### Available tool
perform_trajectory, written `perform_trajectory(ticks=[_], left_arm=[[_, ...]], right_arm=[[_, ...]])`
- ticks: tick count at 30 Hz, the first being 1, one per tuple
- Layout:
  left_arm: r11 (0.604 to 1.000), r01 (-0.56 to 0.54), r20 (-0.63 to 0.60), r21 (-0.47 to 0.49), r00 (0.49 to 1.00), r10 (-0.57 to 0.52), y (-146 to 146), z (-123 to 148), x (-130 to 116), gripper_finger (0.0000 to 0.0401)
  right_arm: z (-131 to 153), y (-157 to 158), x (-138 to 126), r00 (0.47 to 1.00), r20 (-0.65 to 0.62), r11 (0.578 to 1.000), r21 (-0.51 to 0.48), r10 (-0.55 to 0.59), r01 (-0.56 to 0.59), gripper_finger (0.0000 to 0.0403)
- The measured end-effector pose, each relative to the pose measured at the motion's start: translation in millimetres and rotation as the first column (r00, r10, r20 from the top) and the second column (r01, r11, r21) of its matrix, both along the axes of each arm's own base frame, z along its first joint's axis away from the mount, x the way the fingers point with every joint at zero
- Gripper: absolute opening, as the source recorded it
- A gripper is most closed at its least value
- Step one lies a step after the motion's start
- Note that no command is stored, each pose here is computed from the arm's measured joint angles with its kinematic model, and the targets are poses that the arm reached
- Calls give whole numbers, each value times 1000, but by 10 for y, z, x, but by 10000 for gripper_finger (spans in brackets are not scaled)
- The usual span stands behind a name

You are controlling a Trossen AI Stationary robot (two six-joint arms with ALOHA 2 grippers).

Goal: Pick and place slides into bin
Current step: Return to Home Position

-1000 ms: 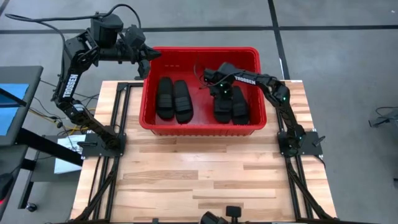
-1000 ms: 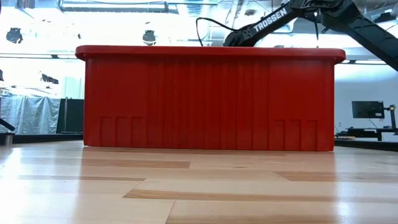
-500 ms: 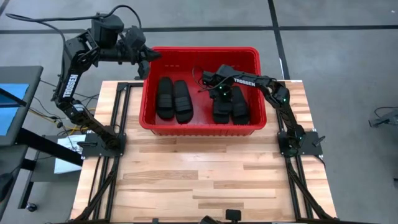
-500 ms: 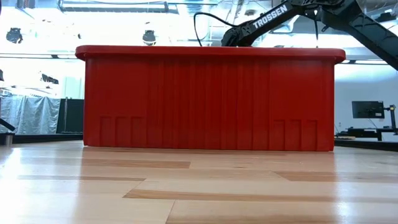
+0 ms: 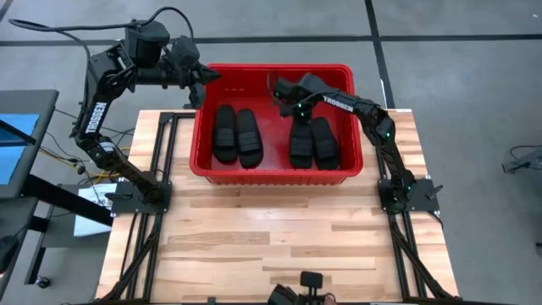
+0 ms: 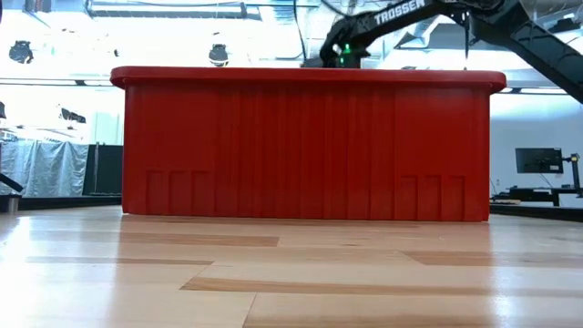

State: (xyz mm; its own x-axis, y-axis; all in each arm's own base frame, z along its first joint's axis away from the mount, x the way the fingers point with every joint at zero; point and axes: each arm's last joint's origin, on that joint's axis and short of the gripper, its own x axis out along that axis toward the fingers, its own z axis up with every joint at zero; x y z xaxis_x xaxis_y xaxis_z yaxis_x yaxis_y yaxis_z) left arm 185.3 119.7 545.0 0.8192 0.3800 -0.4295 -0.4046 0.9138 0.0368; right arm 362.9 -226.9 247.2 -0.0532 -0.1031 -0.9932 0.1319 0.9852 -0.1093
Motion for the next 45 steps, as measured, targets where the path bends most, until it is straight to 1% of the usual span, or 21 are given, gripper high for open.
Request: perform_trajectory(ticks=[4, 8, 9, 11, 13, 14, 16, 20, 21, 24, 28, 33, 37, 39, 41, 43, 45], left_arm=[[1000, 8, -7, 17, 1000, -8, 0, 0, 0, 0], [998, -18, -20, 60, 1000, 19, 5, 12, -14, 0], [997, -23, -19, 74, 1000, 25, 4, 21, -21, 0], [994, -32, 18, 106, 999, 30, -3, 73, -41, 0], [991, -37, 66, 131, 997, 29, -18, 139, -110, 0], [989, -27, 101, 145, 995, 13, -31, 184, -153, 0], [985, 4, 158, 171, 987, -31, -72, 262, -247, 0], [980, 41, 222, 193, 971, -85, -123, 299, -361, 0], [982, 40, 234, 186, 969, -84, -126, 279, -370, 0], [990, 12, 290, 138, 956, -52, -116, 169, -391, 0], [995, -25, 350, 92, 937, -9, -96, -132, -442, 0], [997, 16, 467, 75, 883, -50, -128, -587, -531, 0], [997, 1, 540, 75, 841, -41, -193, -889, -686, 0], [998, -7, 548, 68, 836, -32, -229, -1016, -753, 0], [997, 31, 533, 69, 844, -63, -262, -1122, -791, 0], [991, 119, 506, 62, 852, -134, -291, -1206, -795, 0], [979, 203, 481, 35, 855, -194, -296, -1278, -774, 0]], right_arm=[[400, -114, 33, 990, 140, 994, -100, -33, 47, 0], [818, -177, 34, 946, 320, 976, -185, -51, 116, 0], [907, -178, 9, 923, 382, 969, -206, -46, 134, 0], [1126, -163, -87, 865, 500, 967, -196, -46, 164, 0], [1395, -128, -194, 774, 632, 968, -169, -38, 185, 0], [1508, -114, -267, 736, 676, 970, -153, -36, 187, 0], [1740, -60, -378, 656, 755, 967, -158, -11, 198, 0], [2185, 100, -672, 527, 849, 952, -192, 39, 239, 0], [2278, 157, -745, 503, 863, 949, -197, 49, 246, 0], [2465, 315, -924, 460, 887, 947, -191, 53, 260, 0], [2628, 559, -1080, 428, 901, 953, -186, 68, 238, 0], [2702, 846, -1134, 408, 909, 969, -168, 82, 179, 0], [2646, 1007, -1144, 355, 932, 975, -143, 75, 168, 0], [2575, 1047, -1173, 316, 947, 976, -124, 62, 178, 0], [2474, 1073, -1221, 277, 960, 976, -101, 43, 195, 0], [2364, 1102, -1282, 241, 970, 975, -75, 23, 211, 0], [2249, 1138, -1353, 202, 979, 973, -46, -1, 225, 0]])
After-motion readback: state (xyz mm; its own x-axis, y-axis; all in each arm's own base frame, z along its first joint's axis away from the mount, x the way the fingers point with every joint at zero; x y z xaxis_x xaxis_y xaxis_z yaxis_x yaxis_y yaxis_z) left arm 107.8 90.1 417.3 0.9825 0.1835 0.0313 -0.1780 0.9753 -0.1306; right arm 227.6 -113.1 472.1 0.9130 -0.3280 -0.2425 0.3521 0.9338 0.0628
